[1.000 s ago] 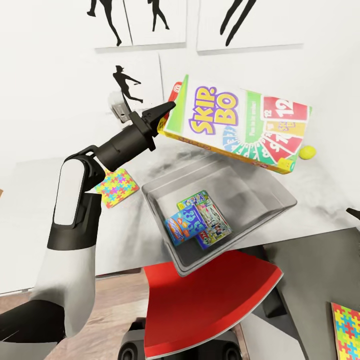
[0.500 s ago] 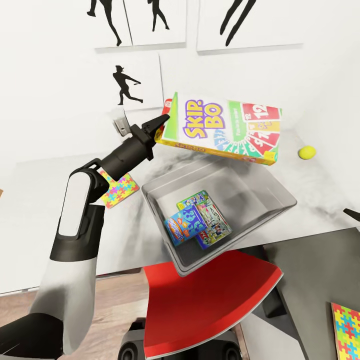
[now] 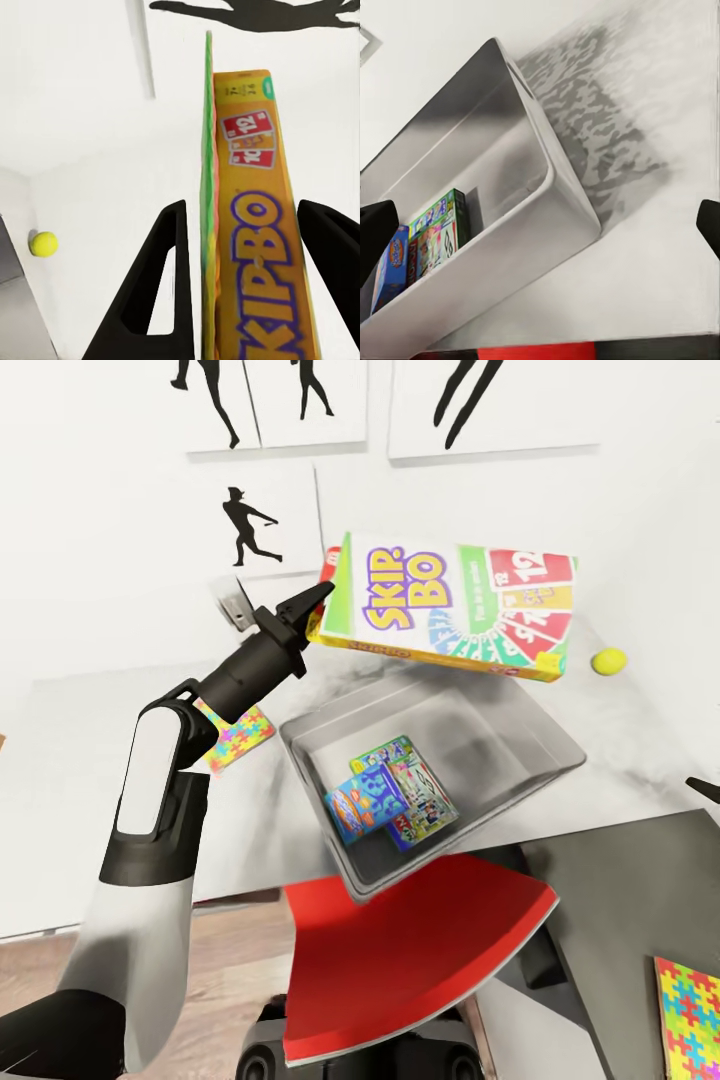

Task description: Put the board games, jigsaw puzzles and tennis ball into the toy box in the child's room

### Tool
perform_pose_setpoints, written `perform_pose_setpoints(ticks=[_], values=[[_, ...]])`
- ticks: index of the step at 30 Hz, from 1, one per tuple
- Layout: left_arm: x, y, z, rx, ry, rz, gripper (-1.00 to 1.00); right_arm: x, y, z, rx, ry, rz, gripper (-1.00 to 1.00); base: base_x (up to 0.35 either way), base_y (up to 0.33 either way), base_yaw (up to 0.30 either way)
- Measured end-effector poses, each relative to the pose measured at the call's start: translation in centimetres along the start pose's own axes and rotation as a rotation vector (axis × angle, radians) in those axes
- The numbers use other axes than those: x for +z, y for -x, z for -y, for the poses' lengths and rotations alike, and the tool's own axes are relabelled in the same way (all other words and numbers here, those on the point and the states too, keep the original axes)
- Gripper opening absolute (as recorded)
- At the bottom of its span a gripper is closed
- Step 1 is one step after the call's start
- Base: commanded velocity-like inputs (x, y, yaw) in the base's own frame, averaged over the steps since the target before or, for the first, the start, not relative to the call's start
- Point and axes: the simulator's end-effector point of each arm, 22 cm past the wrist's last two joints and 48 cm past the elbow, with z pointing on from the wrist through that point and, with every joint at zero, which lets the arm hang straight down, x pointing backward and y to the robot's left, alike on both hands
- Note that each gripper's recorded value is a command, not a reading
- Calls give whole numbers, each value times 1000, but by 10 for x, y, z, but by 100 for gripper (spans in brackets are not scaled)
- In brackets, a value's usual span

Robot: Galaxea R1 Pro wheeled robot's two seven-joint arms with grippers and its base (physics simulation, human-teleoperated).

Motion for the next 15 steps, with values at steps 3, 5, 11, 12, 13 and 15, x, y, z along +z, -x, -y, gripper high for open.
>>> perform_pose_setpoints(ticks=[3, 5, 11, 12, 13, 15], values=[[0, 0, 1, 1, -4, 1, -100, 0, 0, 0, 0, 0, 0, 100, -206, -125, 0], [0, 0, 1, 1, -7, 1, -100, 0, 0, 0, 0, 0, 0, 100, -244, -139, 0], [-1, 1, 0, -1, -7, 3, -100, 0, 0, 0, 1, 0, -2, 100, -213, -118, 0], [-2, 0, -1, -2, -4, 4, -100, 0, -1, 0, 1, 0, -2, 100, -110, -61, 0], [-3, 0, -3, -5, -2, 5, -100, 0, -1, 0, 1, 0, -2, 100, -110, -61, 0], [-5, 0, -4, -9, 0, 7, -100, 0, -1, 0, 1, -1, -2, 100, -79, -44, 0]])
